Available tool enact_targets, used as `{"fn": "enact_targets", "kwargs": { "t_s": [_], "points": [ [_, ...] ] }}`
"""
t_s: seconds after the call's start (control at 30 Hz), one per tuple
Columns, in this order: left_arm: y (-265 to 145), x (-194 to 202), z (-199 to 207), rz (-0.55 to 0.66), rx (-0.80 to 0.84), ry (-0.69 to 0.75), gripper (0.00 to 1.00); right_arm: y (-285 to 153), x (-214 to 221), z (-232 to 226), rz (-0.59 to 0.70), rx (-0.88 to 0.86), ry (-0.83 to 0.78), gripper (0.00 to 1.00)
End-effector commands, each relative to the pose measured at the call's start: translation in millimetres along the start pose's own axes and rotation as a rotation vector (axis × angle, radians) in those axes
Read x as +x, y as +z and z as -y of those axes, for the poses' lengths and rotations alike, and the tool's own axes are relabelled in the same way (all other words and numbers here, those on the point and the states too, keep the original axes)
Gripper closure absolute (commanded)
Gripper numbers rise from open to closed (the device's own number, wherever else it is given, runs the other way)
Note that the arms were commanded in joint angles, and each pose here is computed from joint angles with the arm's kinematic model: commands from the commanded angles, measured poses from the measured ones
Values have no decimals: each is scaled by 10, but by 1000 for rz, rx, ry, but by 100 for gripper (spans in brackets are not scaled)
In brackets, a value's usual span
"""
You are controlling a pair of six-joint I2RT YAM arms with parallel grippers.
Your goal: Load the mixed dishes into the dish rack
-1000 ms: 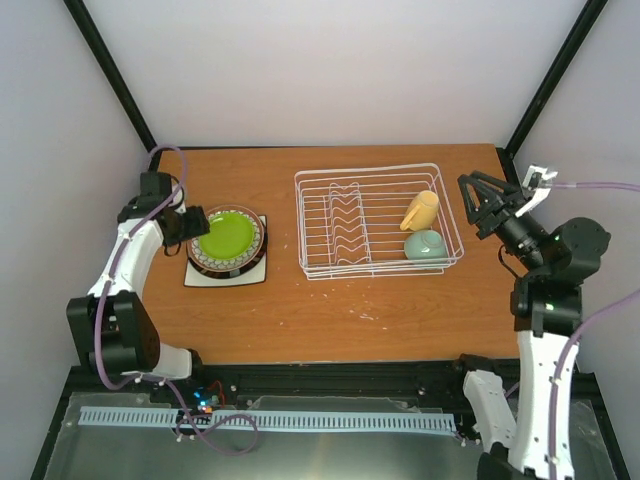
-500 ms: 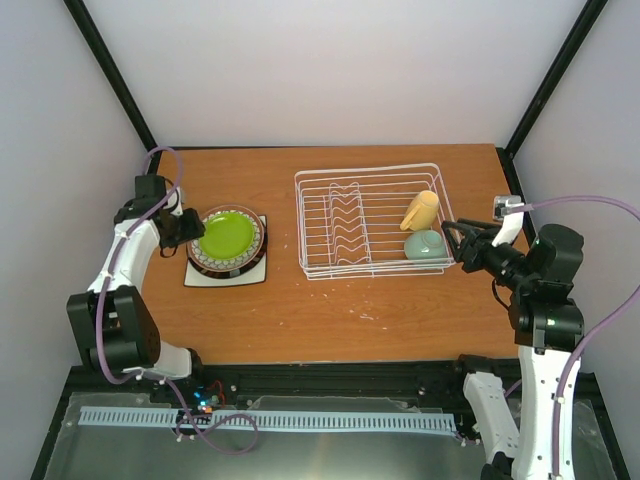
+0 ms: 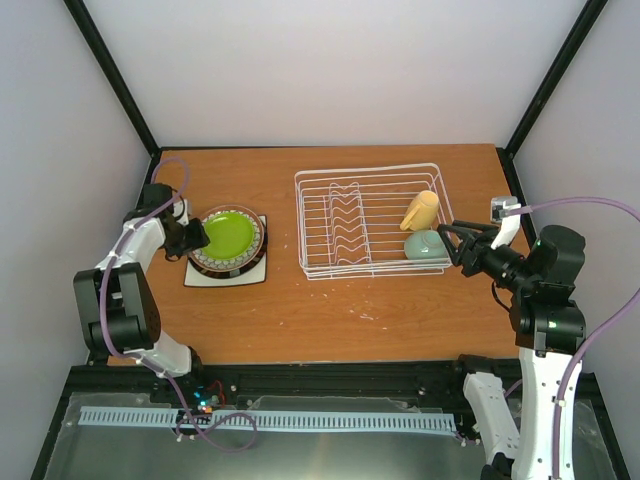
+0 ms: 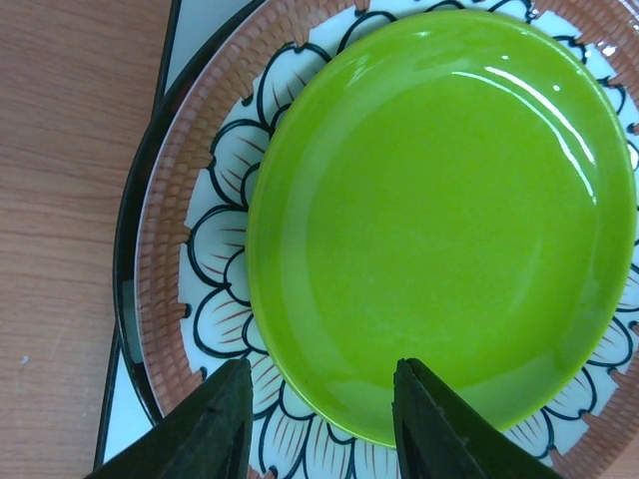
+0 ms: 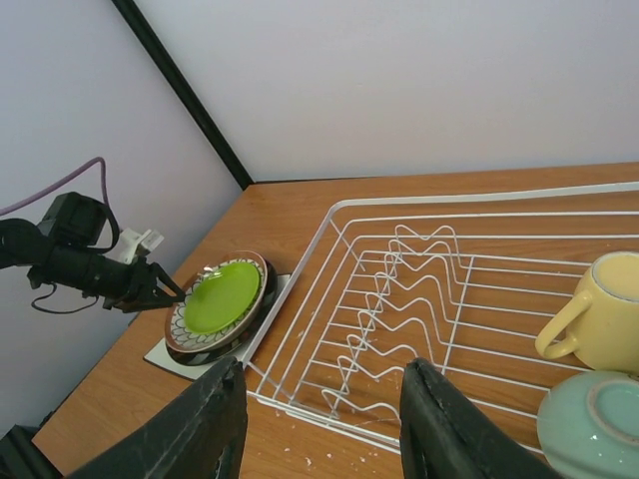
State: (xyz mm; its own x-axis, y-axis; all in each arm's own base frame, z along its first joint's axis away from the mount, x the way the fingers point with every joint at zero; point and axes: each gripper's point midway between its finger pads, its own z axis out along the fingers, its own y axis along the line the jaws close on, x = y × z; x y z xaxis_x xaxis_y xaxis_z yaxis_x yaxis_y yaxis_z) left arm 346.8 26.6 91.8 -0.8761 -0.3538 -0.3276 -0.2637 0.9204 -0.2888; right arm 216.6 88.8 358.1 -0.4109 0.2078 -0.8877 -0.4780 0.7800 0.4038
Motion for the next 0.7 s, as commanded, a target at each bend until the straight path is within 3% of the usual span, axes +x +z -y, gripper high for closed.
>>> {"fn": "enact_targets", "kwargs": {
  "t_s": [0.0,0.67],
  "points": [
    [34,-79,-47,13,-7,1,61,-38,-79,-123,18,-40,-29,57],
    [341,120,-171,-53,-25,-19,57,-33,-101,-167,23,-68,-42,56]
  ]
}}
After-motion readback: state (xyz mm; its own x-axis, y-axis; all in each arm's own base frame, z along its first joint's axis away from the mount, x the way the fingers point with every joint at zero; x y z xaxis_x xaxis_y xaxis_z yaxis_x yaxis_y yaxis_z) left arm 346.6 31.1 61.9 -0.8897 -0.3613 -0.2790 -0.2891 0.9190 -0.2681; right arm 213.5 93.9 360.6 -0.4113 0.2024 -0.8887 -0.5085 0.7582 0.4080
